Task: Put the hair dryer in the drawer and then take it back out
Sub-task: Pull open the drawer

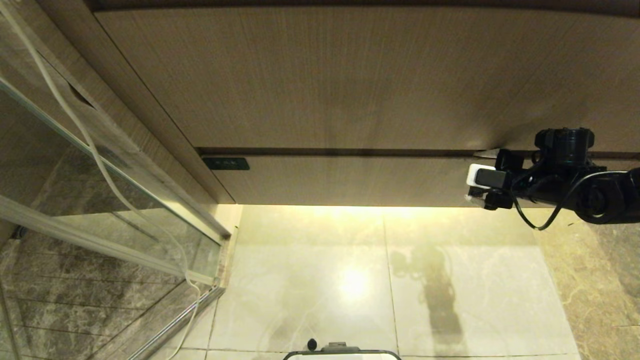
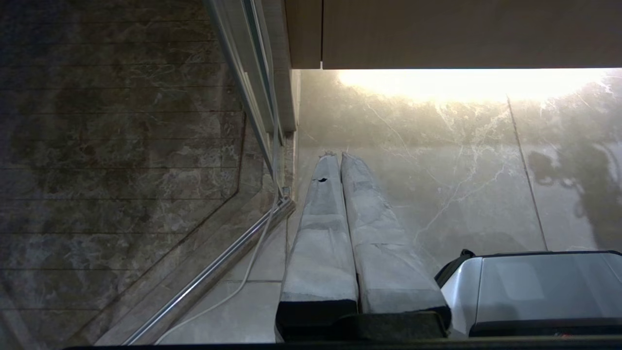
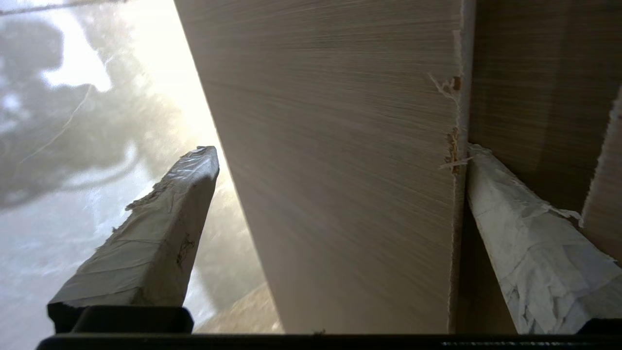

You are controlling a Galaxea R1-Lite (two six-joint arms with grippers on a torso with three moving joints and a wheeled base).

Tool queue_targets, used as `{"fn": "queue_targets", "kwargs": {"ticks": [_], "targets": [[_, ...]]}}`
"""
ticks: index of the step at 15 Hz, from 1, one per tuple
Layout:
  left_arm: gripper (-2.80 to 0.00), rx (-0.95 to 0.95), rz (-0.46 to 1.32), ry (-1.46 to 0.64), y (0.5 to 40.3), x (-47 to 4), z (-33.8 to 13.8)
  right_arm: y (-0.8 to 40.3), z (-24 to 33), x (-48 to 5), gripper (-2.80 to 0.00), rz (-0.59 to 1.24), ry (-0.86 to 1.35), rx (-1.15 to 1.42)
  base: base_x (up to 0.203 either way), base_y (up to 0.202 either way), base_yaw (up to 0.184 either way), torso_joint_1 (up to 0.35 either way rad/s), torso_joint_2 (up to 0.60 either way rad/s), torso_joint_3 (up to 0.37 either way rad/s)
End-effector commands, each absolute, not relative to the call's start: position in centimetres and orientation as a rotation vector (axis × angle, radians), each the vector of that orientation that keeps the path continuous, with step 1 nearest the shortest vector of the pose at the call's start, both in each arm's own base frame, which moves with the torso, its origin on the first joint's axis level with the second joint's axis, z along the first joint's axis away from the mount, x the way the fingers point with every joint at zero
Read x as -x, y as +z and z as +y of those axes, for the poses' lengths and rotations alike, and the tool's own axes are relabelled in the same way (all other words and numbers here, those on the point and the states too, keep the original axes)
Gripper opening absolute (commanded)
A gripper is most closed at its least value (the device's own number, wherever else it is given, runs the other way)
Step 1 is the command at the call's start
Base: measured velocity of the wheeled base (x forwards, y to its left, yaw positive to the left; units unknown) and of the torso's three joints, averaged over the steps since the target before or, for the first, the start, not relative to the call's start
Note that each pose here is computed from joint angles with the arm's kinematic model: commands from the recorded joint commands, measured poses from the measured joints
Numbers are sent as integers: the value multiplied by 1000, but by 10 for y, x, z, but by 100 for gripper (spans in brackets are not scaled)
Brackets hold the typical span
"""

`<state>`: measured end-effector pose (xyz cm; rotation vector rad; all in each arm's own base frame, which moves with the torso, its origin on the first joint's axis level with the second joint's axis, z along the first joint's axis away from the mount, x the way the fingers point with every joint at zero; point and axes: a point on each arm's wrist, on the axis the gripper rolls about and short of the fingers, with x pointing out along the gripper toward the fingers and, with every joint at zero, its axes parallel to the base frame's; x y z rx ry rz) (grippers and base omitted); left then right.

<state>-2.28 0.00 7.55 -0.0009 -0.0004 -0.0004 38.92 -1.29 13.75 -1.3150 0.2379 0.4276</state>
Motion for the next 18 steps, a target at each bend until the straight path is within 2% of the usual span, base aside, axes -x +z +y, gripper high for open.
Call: {"fn": "queue_targets", "kwargs": {"ticks": [1,14,18], "targets": [[-280,2,-2,0,76,23,0,134,-16,-378,0,370,479,1290,0,0,0,0,0,0],[-280,2,-1,0,75,23,0,136,-22,-344,0,450,506,1202,0,0,0,0,0,0],[-280,3,-3,0,76,23,0,157,-28,-329,0,413,467,1205,0,0,0,0,0,0]]}}
